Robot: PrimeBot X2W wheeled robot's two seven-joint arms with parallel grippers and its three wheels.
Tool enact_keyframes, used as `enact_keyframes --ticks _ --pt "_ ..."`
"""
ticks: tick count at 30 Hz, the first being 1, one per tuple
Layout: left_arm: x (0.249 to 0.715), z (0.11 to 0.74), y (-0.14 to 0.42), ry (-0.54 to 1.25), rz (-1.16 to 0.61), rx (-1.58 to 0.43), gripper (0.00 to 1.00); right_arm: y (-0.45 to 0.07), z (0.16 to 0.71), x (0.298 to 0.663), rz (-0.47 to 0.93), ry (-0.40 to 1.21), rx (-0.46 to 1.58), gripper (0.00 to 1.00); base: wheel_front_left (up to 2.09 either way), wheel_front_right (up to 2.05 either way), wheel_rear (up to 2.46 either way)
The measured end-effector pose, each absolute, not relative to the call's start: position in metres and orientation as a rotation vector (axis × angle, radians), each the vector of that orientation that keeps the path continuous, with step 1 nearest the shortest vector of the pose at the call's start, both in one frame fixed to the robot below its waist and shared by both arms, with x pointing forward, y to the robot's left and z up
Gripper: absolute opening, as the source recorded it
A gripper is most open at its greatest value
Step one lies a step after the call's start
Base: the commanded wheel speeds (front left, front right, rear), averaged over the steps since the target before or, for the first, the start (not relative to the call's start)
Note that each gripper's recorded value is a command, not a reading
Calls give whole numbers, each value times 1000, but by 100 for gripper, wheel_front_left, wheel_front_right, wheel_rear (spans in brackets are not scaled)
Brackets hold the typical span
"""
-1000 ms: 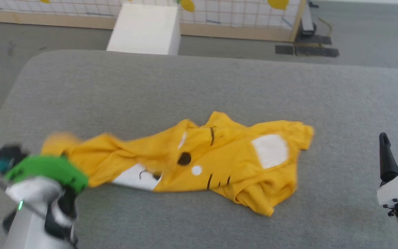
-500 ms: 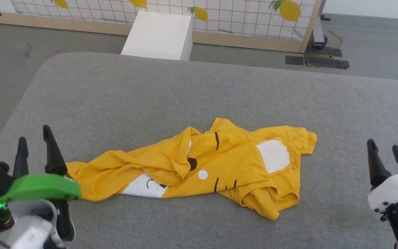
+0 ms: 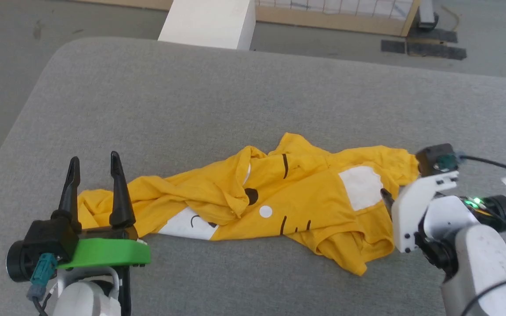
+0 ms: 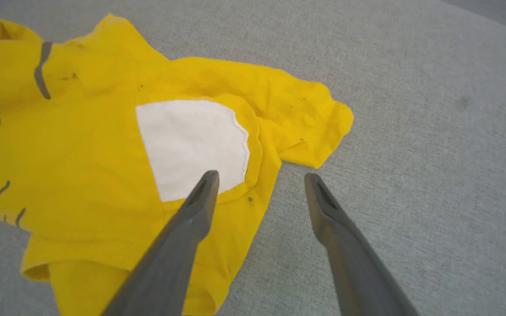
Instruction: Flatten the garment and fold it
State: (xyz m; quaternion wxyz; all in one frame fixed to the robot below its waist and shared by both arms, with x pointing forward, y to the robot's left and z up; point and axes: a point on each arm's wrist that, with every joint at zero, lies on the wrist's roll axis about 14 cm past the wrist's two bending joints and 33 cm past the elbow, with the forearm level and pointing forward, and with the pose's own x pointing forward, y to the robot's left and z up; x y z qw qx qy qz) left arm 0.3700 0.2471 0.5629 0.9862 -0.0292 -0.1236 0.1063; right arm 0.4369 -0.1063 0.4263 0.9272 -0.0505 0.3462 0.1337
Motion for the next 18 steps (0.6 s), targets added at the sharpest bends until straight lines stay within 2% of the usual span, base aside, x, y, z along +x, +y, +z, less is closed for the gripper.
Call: enact_keyframes --ticks 9,15,16,17,18 --pt "376 559 253 -243 227 -36 100 -105 377 446 285 921 -199 100 0 0 0" --pt "378 552 256 -224 241 -28 100 -92 367 445 338 953 -198 98 0 0 0" --pt "379 551 256 -221 239 -28 100 -91 369 446 347 947 -193 54 0 0 0" --pt "380 550 255 -218 237 -30 100 -89 371 448 356 926 -182 0 0 0 0" --pt "381 549 254 -215 233 -33 100 -86 373 449 364 906 -168 0 0 0 0"
